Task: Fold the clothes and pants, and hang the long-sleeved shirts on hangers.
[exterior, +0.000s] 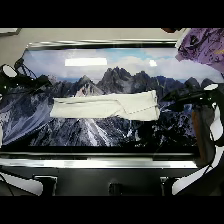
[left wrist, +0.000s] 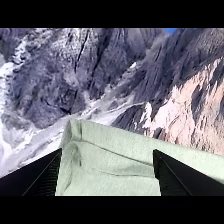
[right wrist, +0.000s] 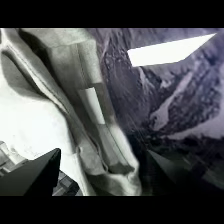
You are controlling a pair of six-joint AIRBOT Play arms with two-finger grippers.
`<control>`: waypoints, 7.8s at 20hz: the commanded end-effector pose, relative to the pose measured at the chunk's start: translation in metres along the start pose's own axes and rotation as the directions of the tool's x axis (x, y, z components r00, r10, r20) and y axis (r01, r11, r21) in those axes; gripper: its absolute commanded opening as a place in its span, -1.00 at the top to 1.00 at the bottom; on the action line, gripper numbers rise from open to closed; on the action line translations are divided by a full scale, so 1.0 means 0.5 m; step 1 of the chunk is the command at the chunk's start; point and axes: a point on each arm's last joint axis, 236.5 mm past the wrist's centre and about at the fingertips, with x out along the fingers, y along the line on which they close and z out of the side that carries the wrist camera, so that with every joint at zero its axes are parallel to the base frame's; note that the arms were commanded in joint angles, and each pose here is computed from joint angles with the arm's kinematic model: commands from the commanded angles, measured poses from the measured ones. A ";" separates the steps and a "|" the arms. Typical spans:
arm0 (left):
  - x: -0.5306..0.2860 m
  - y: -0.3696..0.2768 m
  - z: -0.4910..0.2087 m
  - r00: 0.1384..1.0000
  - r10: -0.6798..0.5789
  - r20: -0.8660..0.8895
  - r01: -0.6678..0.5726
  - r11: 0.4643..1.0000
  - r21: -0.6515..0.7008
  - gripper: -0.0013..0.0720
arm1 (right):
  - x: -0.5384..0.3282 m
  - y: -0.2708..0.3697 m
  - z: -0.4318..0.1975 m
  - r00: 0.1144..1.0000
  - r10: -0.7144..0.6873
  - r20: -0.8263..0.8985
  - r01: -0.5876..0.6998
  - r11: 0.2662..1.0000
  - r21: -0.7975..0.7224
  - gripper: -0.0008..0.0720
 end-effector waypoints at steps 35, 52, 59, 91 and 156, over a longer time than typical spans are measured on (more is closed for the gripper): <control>0.163 -0.840 -0.675 0.671 -0.552 -0.496 0.659 0.749 0.058 0.91 | -0.386 0.318 -0.166 0.892 -0.329 0.308 0.396 0.899 -0.186 0.86; 0.175 -0.892 -0.711 0.607 -0.601 -0.520 0.692 0.721 -0.025 0.92 | -0.395 0.359 -0.194 0.901 -0.284 0.329 0.362 0.910 -0.204 0.87; 0.012 -0.576 -0.257 0.926 -0.307 -0.221 0.361 0.893 0.270 0.92 | -0.239 0.446 -0.188 0.896 -0.311 0.317 0.374 0.913 -0.162 0.87; -0.240 -0.162 -0.006 0.992 -0.125 -0.017 0.126 0.990 0.057 0.91 | 0.414 0.681 -0.346 0.999 -0.030 0.031 0.037 0.966 -0.257 -0.08; -0.234 -0.205 -0.065 0.987 -0.120 -0.104 0.131 0.985 0.111 0.91 | -0.717 0.009 0.073 0.558 -0.381 0.737 -0.038 0.876 0.481 0.87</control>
